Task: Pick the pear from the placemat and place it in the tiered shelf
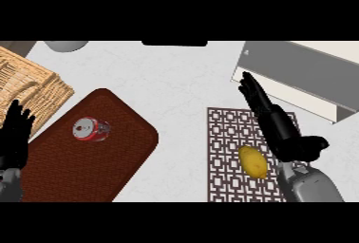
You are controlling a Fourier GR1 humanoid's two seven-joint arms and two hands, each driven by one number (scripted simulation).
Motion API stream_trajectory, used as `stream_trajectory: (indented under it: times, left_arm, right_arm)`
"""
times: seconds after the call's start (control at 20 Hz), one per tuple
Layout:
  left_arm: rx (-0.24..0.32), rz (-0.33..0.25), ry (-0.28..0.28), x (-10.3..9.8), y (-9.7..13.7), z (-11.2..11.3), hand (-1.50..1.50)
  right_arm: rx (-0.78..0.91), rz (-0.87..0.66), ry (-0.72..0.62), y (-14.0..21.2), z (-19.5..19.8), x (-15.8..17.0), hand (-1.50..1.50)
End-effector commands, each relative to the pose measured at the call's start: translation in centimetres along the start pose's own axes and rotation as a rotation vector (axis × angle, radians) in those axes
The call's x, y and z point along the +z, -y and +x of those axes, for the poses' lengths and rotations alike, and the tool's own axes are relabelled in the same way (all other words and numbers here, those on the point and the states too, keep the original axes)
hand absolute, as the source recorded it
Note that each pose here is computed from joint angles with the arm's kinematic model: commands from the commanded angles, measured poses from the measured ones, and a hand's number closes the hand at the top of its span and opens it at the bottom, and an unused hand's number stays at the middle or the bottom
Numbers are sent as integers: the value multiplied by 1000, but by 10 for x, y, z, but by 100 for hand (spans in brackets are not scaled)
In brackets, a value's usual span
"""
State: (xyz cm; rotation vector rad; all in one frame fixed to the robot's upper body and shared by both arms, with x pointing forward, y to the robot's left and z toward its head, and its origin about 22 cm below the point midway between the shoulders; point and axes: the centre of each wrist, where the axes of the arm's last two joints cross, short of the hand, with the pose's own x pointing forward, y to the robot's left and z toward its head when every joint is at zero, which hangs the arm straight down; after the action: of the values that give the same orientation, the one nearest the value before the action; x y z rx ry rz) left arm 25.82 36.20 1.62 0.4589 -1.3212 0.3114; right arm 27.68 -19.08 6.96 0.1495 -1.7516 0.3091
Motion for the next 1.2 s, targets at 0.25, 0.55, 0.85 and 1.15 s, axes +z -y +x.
stream_trajectory:
  times: [0.25, 0.55, 0.85, 1.15]
  left_arm:
    - [-143, -271, 97, 9, 8, 11, 0]
    - [-124, -354, 33, 31, 8, -27, 0]
    - [-134, -359, 32, 27, 12, -29, 0]
    - [-142, -364, 18, 25, 8, -23, 0]
  right_arm:
    - [-479, -267, -257, 76, -26, -26, 150]
    - [-110, -560, -666, 71, -44, -32, -150]
    - [1, -472, -772, 98, 2, -53, -150]
    - [329, -307, -971, 152, 46, -50, -150]
